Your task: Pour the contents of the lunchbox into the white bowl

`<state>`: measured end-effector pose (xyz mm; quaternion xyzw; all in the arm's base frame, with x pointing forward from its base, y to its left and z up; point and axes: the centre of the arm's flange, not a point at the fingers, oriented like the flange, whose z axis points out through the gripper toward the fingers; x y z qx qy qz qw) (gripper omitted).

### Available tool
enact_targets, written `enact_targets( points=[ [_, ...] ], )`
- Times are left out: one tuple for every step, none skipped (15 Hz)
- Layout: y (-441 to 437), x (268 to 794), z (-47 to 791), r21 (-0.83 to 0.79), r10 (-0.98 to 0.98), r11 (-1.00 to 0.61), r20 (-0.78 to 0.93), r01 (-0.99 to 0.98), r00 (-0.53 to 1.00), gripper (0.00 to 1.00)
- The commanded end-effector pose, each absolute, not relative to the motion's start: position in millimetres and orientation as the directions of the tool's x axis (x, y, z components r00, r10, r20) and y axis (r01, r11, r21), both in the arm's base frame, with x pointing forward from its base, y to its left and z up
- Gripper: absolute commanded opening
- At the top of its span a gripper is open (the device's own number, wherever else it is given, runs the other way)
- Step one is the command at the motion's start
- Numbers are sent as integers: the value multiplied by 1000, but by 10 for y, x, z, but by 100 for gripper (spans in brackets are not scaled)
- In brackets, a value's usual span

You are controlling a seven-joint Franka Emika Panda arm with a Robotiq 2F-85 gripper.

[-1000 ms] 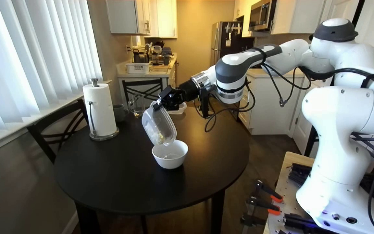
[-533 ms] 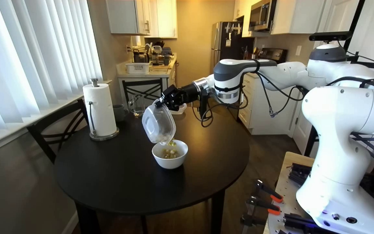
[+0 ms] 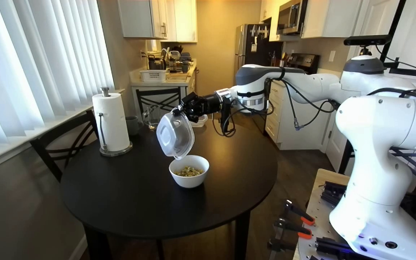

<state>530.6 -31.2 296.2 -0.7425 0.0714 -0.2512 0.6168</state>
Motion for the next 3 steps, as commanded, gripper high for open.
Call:
enact_targets(
  points=[
    [-408,5259,2981,-955,-415,-200,283,217,864,1],
    [-426,5256,2977,-956,-420,-201,282,215,863,1],
    [-443,5250,2975,-956,-426,-202,282,213,860,1]
  ],
)
